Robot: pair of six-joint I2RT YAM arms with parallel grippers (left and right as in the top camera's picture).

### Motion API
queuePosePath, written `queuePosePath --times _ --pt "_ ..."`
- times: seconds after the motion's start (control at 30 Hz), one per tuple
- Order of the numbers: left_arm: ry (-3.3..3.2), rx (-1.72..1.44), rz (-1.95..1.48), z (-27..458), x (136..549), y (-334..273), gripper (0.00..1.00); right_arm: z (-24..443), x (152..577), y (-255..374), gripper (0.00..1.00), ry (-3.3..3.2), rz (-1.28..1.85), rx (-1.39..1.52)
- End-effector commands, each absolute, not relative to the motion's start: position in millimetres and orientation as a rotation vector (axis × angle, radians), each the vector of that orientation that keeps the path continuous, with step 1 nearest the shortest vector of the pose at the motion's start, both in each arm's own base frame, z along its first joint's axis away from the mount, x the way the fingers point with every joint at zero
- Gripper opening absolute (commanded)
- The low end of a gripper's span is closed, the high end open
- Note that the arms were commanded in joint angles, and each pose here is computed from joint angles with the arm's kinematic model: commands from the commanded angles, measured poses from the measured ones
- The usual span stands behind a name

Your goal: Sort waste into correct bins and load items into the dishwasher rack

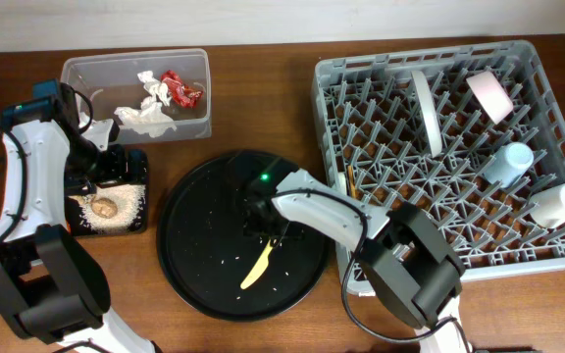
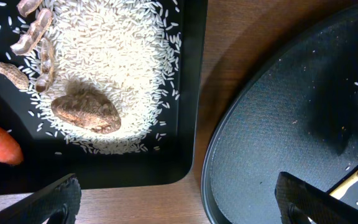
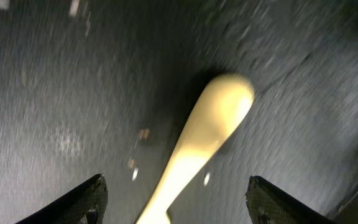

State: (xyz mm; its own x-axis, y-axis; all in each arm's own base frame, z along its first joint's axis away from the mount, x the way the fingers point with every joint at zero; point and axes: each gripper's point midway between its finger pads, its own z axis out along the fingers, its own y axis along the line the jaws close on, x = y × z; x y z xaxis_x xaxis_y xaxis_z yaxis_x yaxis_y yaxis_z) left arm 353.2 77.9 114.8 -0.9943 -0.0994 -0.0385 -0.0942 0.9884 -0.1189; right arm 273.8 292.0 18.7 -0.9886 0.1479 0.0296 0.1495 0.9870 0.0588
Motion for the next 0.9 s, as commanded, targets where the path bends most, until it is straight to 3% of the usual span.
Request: queuePosePath --times 0.0,0.13,0.27,0.4,0.53,0.73,0.8,0.83,0.87 --pt "3.057 -0.157 -0.187 123.7 356.7 76.4 0.99 1.4 296.0 276.2 0.74 -3.13 -0.032 -0.315" --pt "3.057 -0.157 -0.187 123.7 356.6 76.5 0.99 -5.9 303.0 279.3 0.59 -3.152 -0.042 -0.319" --pt "3.057 -0.157 -0.187 123.7 356.6 76.5 0.99 -6.0 302.2 277.0 0.23 -3.151 -0.025 -0.319" --pt "3.057 -0.157 -0.187 123.7 356.6 76.5 0.99 -5.8 301.8 276.7 0.06 -3.152 -0.022 -0.293" --pt "3.057 -0.157 -0.187 123.7 356.6 76.5 0.99 15.1 304.8 277.9 0.04 -3.19 -0.062 -0.194" --pt "3.058 -0.157 -0.187 123.7 356.5 76.5 0.99 98.7 315.9 257.5 0.06 -3.318 -0.19 0.025" --pt "3.057 -0.157 -0.187 123.7 356.7 76.5 0.99 85.7 311.8 257.4 0.17 -3.283 -0.159 0.024" --pt "3.057 -0.157 -0.187 123.7 356.6 76.5 1.0 68.0 306.8 267.8 0.36 -3.246 -0.158 0.044" --pt "3.057 -0.157 -0.187 123.7 356.6 76.5 0.99 54.8 302.8 274.9 0.36 -3.218 -0.158 0.065"
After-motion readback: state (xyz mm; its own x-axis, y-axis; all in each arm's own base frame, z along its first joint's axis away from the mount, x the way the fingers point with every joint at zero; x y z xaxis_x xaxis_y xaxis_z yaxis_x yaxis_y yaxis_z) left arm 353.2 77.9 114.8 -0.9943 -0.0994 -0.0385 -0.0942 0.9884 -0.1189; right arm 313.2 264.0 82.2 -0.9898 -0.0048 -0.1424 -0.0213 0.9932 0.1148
